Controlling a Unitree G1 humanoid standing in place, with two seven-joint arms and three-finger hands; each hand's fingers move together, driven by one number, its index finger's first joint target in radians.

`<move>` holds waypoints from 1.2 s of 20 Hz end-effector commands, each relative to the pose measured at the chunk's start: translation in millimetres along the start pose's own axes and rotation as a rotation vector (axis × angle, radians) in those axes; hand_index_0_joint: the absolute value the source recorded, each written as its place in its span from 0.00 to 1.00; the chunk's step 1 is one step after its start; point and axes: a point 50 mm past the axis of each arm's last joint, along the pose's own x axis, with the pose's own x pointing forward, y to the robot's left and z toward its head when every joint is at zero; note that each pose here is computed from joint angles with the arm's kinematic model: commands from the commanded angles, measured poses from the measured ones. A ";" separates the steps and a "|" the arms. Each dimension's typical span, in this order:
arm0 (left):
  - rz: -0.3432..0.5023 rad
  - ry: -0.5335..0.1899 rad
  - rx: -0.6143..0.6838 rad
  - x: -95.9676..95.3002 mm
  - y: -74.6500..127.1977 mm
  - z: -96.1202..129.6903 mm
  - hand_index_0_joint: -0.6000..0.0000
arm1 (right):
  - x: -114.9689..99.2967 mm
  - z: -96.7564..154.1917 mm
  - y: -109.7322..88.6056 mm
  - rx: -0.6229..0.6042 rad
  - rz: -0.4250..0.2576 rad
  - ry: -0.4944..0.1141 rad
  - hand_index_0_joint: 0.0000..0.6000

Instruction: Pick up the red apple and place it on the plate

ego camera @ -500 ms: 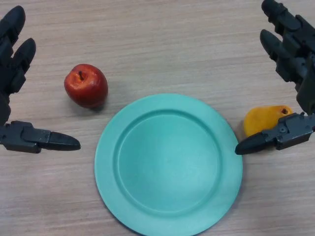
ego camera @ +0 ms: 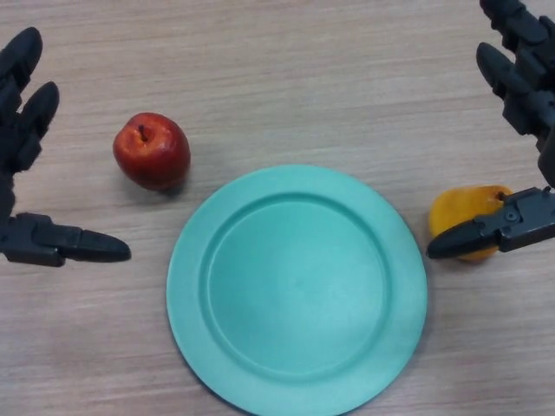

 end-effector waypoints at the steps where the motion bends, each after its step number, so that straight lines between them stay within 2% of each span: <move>1: 0.050 -0.243 0.118 7.7 18.4 41.7 1.00 | -5.0 32.0 -12.0 -0.058 -0.068 -0.214 0.00; 2: 0.081 -0.271 0.104 17.9 20.6 41.4 1.00 | -5.8 33.3 -12.9 -0.053 -0.073 -0.212 0.00; 4: 0.095 -0.280 0.111 31.0 18.9 35.8 1.00 | -7.8 34.1 -14.0 -0.055 -0.073 -0.213 0.00; 7: 0.076 -0.270 0.184 50.1 10.3 22.6 1.00 | -10.1 30.8 -19.4 -0.046 -0.100 -0.188 0.00; 8: 0.098 -0.258 0.194 61.6 7.8 15.8 1.00 | -11.2 28.5 -22.3 -0.052 -0.115 -0.177 0.00; 9: 0.111 -0.262 0.192 64.7 7.4 14.0 1.00 | -11.8 28.0 -23.2 -0.052 -0.117 -0.173 0.00; 10: 0.122 -0.249 0.186 73.8 4.3 7.7 1.00 | -15.2 27.5 -26.5 -0.046 -0.121 -0.167 0.00; 12: 0.085 -0.213 0.182 83.4 -3.2 -3.4 1.00 | -18.5 28.2 -31.8 -0.037 -0.132 -0.162 0.00; 15: 0.057 -0.158 0.185 90.1 -6.8 -17.2 1.00 | -21.5 28.1 -37.8 -0.035 -0.153 -0.164 0.00; 17: 0.051 -0.179 0.191 97.0 -10.8 -23.3 1.00 | -22.4 28.1 -41.5 -0.036 -0.163 -0.170 0.00; 18: 0.060 -0.208 0.174 102.0 -13.7 -23.5 1.00 | -23.6 28.2 -44.0 -0.036 -0.166 -0.168 0.00; 21: 0.106 -0.236 0.164 109.2 -18.6 -25.4 1.00 | -25.1 32.2 -48.8 -0.050 -0.175 -0.183 0.00; 22: 0.111 -0.231 0.178 111.4 -21.8 -27.8 0.92 | -26.8 34.5 -50.8 -0.056 -0.181 -0.201 0.00; 23: 0.105 -0.234 0.200 111.4 -23.3 -28.2 0.75 | -26.9 34.6 -51.0 -0.056 -0.182 -0.202 0.00; 24: 0.077 -0.229 0.274 111.3 -29.1 -31.8 0.50 | -27.3 34.9 -51.3 -0.057 -0.184 -0.206 0.00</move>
